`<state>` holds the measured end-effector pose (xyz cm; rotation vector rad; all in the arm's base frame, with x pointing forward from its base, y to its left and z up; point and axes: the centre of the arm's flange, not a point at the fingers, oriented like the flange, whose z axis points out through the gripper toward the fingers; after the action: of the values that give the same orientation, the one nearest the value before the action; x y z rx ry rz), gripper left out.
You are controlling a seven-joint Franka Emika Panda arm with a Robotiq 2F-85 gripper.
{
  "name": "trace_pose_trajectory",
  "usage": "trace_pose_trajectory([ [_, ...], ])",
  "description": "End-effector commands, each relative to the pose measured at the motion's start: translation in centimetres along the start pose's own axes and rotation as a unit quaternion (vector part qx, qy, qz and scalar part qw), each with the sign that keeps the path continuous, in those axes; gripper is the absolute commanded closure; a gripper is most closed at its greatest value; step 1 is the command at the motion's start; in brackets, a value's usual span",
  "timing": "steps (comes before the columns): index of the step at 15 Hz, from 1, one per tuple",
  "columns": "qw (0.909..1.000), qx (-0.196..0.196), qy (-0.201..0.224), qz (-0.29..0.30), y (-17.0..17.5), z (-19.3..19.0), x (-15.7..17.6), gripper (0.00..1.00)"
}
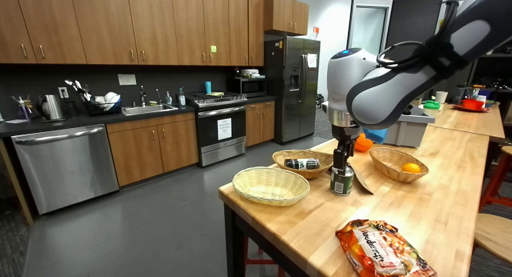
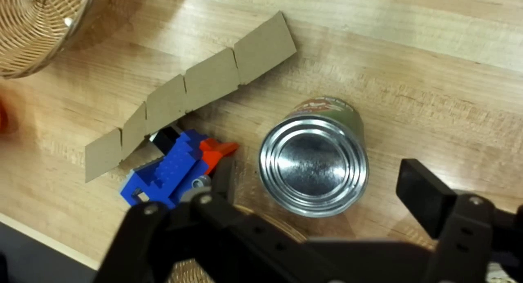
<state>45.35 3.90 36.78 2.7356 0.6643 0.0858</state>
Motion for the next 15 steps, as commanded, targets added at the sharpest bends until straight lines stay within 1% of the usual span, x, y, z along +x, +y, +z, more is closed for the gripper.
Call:
trace_pose_trajectory([
  [1,0.9997,0.009,0.009,0.019,0.2,-0.8,-1.0,0.00],
  [5,0.9988,0.030,0.010,0.036,0.2,0.2,-1.0,0.00],
  [9,0.9966,0.055,0.021,0.058,0.1,1.7,-0.9,0.00],
  [12,0.9951,0.062,0.026,0.073,0.4,3.2,-1.0,0.00],
  [15,0.9945,0.060,0.023,0.082,1.0,4.9,-1.4,0.00],
])
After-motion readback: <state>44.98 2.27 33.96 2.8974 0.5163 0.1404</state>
